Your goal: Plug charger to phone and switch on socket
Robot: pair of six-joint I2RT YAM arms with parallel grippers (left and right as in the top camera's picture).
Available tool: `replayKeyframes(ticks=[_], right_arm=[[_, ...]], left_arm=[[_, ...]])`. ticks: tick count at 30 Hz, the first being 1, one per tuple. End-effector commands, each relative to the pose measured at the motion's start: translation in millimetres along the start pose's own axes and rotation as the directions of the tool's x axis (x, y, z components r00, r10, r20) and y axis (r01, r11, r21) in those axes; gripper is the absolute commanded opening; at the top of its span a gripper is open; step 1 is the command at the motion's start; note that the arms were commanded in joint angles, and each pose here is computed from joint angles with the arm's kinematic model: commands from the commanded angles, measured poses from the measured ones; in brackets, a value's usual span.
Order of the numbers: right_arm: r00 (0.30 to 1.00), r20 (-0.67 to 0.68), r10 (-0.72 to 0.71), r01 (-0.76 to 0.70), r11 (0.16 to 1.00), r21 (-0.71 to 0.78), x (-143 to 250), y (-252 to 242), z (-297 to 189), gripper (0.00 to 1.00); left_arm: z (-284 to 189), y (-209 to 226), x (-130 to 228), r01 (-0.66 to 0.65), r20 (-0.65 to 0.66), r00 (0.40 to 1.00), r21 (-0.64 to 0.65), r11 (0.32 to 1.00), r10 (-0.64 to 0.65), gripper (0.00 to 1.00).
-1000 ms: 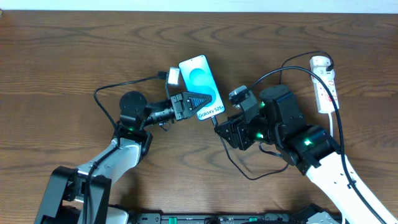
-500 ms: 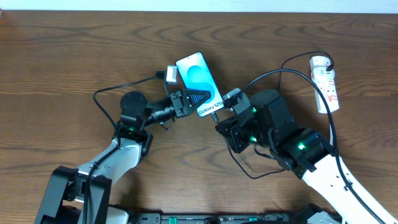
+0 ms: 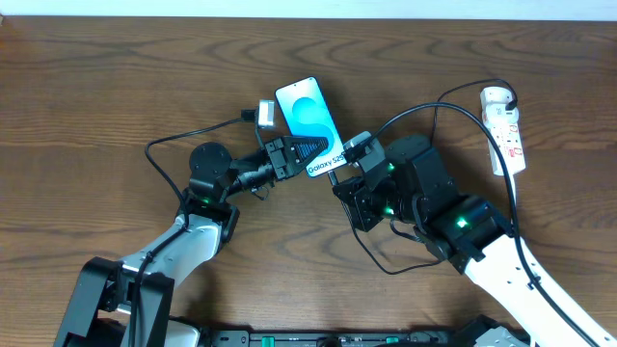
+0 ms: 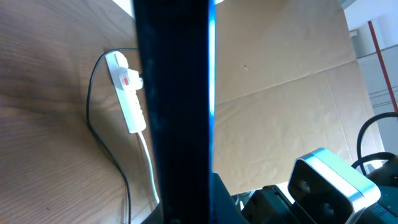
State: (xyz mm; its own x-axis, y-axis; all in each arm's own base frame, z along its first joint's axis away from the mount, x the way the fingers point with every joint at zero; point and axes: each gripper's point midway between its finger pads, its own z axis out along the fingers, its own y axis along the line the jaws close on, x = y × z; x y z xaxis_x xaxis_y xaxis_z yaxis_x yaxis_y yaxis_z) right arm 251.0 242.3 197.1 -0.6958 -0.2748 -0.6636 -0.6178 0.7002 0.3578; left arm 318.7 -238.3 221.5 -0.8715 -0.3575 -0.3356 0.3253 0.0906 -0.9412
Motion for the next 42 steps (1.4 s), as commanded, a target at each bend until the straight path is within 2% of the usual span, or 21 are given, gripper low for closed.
replayKeyframes(ticks=[1,3,6,9,12,19,23,26,30,36,42], right_arm=[[0.995,0.096,-0.037,0.035,0.999,0.015,-27.8,6.3,-17.7,0.01],[0.996,0.088,-0.033,0.033,0.999,0.006,-25.7,7.7,-17.5,0.04],[0.996,0.08,-0.032,0.032,0.999,0.001,-22.3,9.7,-22.0,0.21],[0.996,0.083,-0.041,0.036,0.997,0.063,-17.6,0.7,-36.0,0.35],[0.993,0.109,-0.037,0.021,0.99,0.141,-15.5,-10.0,-56.3,0.45],[0.953,0.291,-0.079,-0.024,0.942,0.335,-28.6,-28.6,-122.0,0.62],[0.923,0.375,-0.084,-0.076,0.916,0.393,-32.9,-34.1,-149.5,0.67],[0.918,0.386,-0.088,-0.079,0.915,0.396,-31.0,-33.1,-155.7,0.67],[0.923,0.378,-0.07,-0.092,0.914,0.395,-27.1,-34.2,-154.7,0.67],[0.925,0.374,-0.064,-0.095,0.914,0.394,-26.3,-34.7,-153.6,0.67],[0.931,0.36,-0.06,-0.101,0.905,0.413,-22.0,-38.5,-153.7,0.67]], left_arm=[[6.4,-13.2,18.8,-0.044,-0.084,0.995,0.047,0.998,0.048,0.07],[6.7,-13.3,19.4,-0.049,-0.086,0.995,0.048,0.998,0.053,0.07],[6.7,-13.1,18.6,-0.05,-0.081,0.995,0.047,0.998,0.054,0.08],[6.7,-12.6,17.2,-0.08,-0.073,0.994,0.046,0.996,0.083,0.07],[7.0,-8.9,15.0,-0.103,-0.058,0.993,0.031,0.994,0.104,0.07],[12.8,34.7,31.5,-0.028,-0.11,0.994,-0.148,0.989,0.012,0.07],[23.1,49.0,39.6,-0.082,-0.182,0.983,-0.261,0.962,0.035,0.07],[26.2,57.0,37.7,-0.171,-0.248,0.965,-0.345,0.923,0.086,0.08],[34.5,64.8,37.3,-0.195,-0.333,0.94,-0.37,0.908,0.066,0.07],[61.2,89.9,48.3,-0.112,-0.468,0.882,-0.303,0.946,-0.046,0.07],[69.3,126.7,57.4,-0.04,-0.497,0.857,-0.333,0.942,-0.139,0.07]])
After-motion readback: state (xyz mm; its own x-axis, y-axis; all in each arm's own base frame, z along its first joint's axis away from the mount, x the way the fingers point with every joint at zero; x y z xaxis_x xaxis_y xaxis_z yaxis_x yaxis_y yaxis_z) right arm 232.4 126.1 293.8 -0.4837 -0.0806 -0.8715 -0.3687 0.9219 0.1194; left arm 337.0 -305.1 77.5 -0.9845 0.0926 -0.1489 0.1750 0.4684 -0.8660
